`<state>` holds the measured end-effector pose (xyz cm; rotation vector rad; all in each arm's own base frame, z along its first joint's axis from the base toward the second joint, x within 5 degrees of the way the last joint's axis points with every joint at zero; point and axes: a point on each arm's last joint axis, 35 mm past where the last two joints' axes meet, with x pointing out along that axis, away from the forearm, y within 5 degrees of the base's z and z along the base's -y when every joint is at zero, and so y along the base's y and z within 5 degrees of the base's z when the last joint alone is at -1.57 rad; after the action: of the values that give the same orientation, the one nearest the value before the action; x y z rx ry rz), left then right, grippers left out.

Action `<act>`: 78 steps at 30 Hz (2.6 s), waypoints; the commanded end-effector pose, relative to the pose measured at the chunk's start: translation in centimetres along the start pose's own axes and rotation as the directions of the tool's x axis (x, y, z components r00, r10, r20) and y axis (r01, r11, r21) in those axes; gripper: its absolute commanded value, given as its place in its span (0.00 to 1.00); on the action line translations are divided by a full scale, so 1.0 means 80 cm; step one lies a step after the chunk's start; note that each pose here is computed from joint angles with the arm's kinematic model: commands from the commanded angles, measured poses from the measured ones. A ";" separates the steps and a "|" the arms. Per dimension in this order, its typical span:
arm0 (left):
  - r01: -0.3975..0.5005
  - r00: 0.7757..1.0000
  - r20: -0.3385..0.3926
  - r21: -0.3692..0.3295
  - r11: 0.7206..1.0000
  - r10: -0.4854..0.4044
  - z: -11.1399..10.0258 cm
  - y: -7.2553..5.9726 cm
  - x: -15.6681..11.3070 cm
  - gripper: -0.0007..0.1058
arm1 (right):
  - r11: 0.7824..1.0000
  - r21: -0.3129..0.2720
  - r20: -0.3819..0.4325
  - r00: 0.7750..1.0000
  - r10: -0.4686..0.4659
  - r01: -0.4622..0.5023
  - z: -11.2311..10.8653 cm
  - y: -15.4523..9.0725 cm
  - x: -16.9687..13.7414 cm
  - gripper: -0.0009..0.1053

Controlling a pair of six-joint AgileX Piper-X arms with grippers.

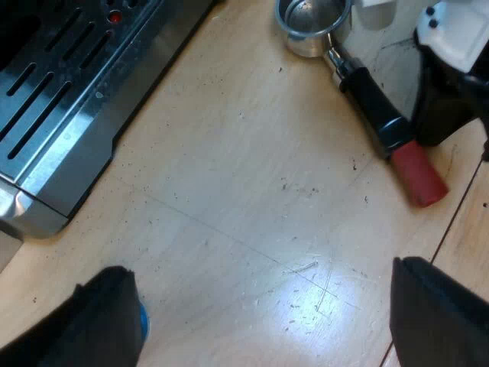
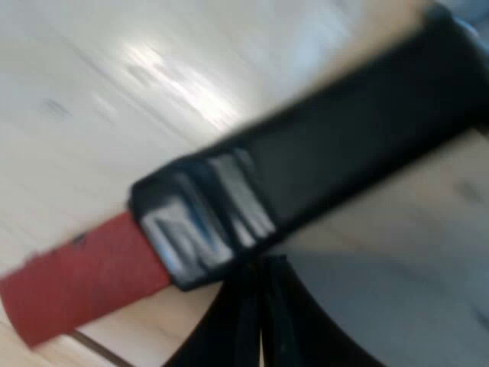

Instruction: Put the handle in the coffee machine

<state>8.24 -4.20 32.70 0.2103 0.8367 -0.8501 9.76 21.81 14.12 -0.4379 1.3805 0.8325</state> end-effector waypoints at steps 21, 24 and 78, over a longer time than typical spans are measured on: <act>0.014 1.000 0.008 -0.013 1.000 -0.014 0.000 -0.001 -0.002 0.65 | 0.999 -0.039 0.068 0.997 0.029 -0.027 0.065 0.036 -0.048 0.01; 0.014 1.000 0.008 -0.009 1.000 -0.014 0.000 -0.001 -0.002 0.65 | 0.999 -0.043 0.119 0.993 0.017 -0.012 0.062 0.038 -0.082 0.01; 0.253 0.966 -0.110 0.208 0.945 -0.234 0.037 -0.018 0.060 0.73 | 0.986 0.038 0.117 0.979 -0.164 0.161 0.042 -0.102 -0.137 0.90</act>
<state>10.61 -9.21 31.27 0.3510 0.8563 -1.1840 18.22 16.13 23.87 -0.4667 1.2212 0.6701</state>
